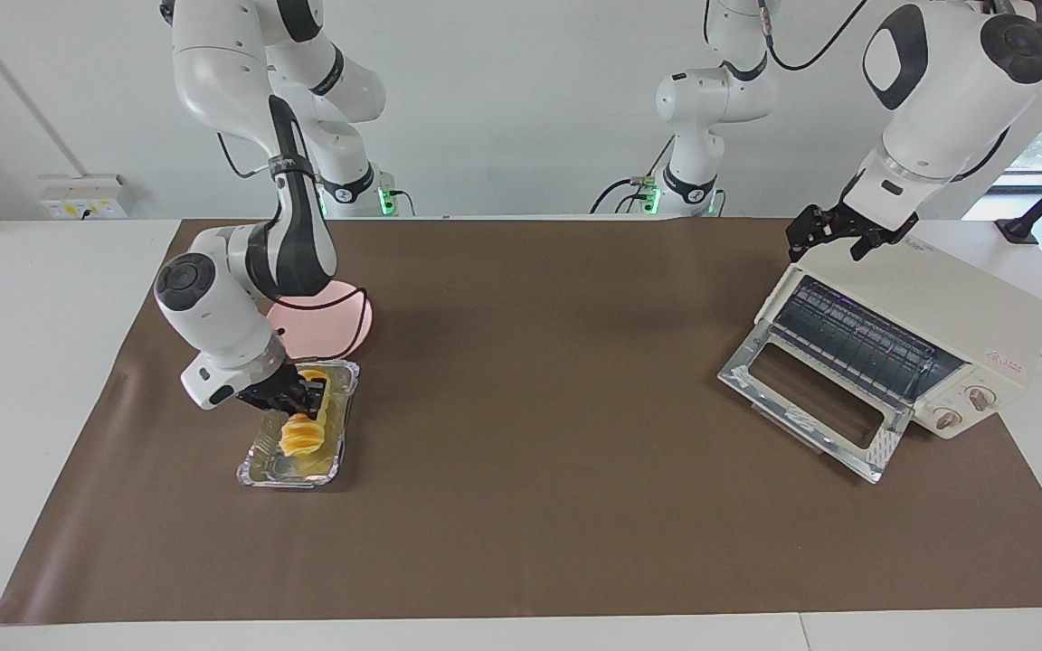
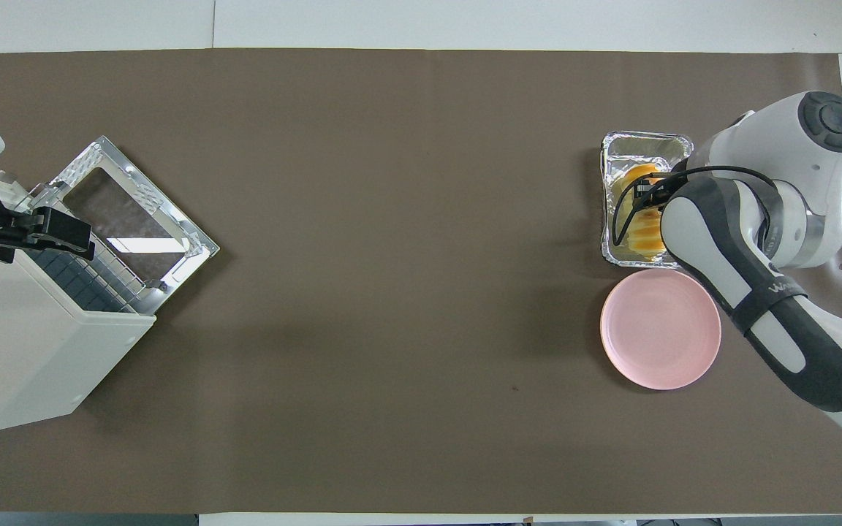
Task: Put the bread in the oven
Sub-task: 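Lower the bread into the foil tray and open the right gripper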
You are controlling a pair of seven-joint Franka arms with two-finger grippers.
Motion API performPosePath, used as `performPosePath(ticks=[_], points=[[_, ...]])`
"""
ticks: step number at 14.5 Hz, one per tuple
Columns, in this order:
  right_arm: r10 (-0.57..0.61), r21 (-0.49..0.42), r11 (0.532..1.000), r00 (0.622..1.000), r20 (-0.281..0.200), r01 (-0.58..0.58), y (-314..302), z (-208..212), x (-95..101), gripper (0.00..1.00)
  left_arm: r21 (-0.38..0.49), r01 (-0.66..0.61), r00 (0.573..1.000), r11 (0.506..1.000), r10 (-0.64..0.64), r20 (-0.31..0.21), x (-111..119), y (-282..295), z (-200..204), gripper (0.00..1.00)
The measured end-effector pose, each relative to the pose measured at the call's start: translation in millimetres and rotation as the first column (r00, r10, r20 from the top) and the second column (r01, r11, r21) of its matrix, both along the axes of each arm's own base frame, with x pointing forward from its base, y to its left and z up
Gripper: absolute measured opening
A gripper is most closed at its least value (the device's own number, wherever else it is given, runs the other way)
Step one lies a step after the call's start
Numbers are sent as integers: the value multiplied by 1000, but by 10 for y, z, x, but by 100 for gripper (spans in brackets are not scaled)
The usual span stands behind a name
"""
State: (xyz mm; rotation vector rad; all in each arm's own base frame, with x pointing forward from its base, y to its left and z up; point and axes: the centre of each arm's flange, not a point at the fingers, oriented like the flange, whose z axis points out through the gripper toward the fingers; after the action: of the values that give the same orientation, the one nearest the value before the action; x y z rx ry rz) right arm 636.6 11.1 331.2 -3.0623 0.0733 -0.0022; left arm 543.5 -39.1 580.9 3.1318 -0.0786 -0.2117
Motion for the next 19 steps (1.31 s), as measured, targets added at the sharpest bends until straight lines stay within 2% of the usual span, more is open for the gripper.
performPosePath(ticks=[5,7,14,16,17,18,19], points=[[13,-5,1000,998,63,-12,-134,247,132,96,0,0,1000,1000,0,0,0,0,0,100],[18,-8,1000,997,75,-17,-311,288,153,97,0,0,1000,1000,0,0,0,0,0,100],[-19,-7,1000,999,32,19,-655,-78,12,95,0,0,1000,1000,0,0,0,0,0,100],[-26,-6,1000,999,20,26,-696,-136,-27,90,0,0,1000,1000,0,0,0,0,0,100],[-29,-5,1000,999,15,29,-713,-158,-42,85,0,0,1000,1000,0,0,0,0,0,100],[-28,-5,1000,1000,12,28,-724,-173,-53,84,0,0,1000,1000,0,0,0,0,0,100],[-24,-5,1000,1000,10,24,-724,-183,-60,77,0,0,1000,1000,0,0,0,0,0,100]])
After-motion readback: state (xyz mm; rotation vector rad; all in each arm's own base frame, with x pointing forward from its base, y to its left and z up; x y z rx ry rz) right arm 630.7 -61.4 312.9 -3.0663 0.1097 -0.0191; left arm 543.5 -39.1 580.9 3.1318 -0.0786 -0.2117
